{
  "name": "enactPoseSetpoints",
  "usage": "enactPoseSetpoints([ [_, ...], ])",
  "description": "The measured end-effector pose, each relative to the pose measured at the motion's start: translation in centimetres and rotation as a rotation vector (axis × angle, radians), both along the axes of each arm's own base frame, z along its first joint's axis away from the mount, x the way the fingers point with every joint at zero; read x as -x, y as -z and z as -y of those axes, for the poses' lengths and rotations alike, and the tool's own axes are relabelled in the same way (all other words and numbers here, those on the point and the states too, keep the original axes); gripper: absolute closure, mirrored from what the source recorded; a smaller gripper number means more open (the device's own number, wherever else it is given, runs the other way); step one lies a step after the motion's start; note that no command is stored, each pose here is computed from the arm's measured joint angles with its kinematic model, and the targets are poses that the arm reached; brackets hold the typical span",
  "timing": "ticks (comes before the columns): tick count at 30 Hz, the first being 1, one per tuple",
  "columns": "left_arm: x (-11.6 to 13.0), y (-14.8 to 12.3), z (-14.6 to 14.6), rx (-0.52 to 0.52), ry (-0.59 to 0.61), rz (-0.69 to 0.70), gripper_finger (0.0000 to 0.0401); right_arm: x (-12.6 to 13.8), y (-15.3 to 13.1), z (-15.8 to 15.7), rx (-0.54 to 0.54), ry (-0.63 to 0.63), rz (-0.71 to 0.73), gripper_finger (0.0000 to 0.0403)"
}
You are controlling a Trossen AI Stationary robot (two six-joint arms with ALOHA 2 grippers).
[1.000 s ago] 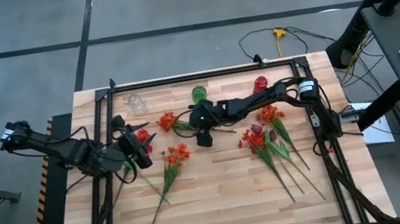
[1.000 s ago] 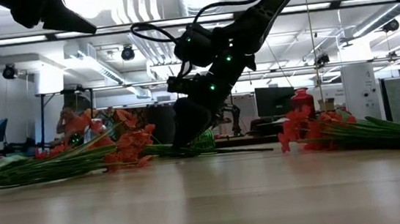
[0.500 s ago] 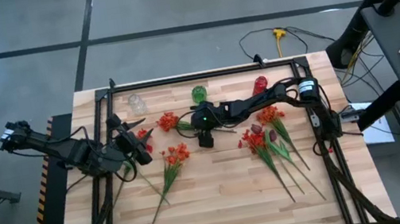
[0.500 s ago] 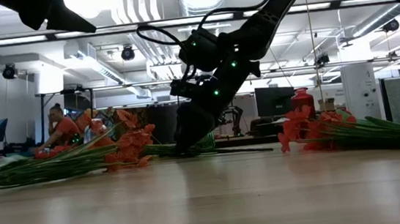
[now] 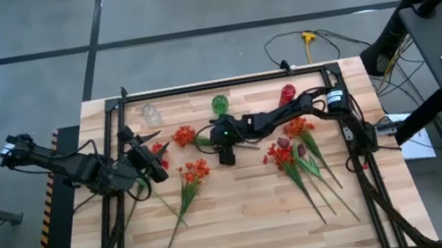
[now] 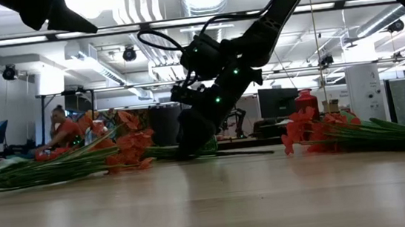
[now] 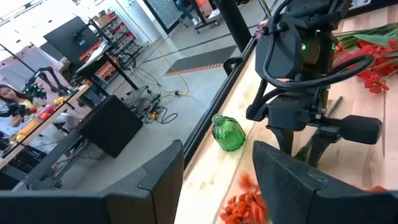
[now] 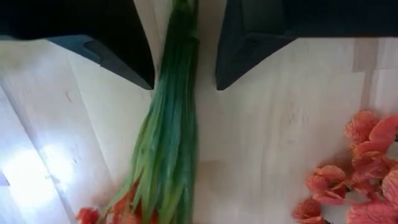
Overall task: Sort flowers into vase by color
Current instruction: Put the top left orange flower into the red vase
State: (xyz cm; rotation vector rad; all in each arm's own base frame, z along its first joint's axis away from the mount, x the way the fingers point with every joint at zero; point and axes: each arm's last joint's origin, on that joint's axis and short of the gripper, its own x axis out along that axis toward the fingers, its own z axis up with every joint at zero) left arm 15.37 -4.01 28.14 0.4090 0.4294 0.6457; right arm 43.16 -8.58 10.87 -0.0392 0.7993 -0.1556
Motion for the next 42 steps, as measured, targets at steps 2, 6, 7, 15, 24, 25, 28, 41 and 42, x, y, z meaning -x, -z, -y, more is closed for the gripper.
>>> enactPoseSetpoints([
  [2,0.0,0.0,0.0,0.0,0.0,0.0,0.0226,0.0,0.1,0.0,-0.001,0.001,0.002,0.0261],
  [6,0.0,0.0,0.0,0.001,0.0,0.001,0.0226,-0.1,0.1,0.0,-0.008,0.007,0.004,0.0294],
  [7,0.0,0.0,0.0,0.001,0.0,0.002,0.0226,-0.1,0.1,0.0,-0.01,0.008,0.004,0.0303],
  [15,0.0,-0.1,-0.1,-0.022,-0.04,0.016,0.0226,0.1,-0.8,0.0,-0.021,0.035,0.007,0.0376],
  [24,0.3,-1.1,-0.4,-0.084,-0.239,0.15,0.0226,1.3,-6.9,-0.1,-0.045,0.075,0.106,0.038],
  [25,0.3,-1.2,-0.4,-0.09,-0.257,0.159,0.0226,1.5,-7.5,-0.2,-0.042,0.075,0.12,0.038],
  [28,0.4,-1.4,-0.5,-0.09,-0.278,0.18,0.0226,2.2,-9.8,-0.1,-0.033,0.077,0.175,0.038],
  [41,0.5,-2.5,0.2,-0.023,-0.169,0.21,0.0226,6.8,-12.2,1.8,-0.088,0.09,0.666,0.038],
  [42,0.5,-2.5,0.2,-0.023,-0.169,0.21,0.0226,7.0,-12.1,2.0,-0.085,0.094,0.711,0.038],
])
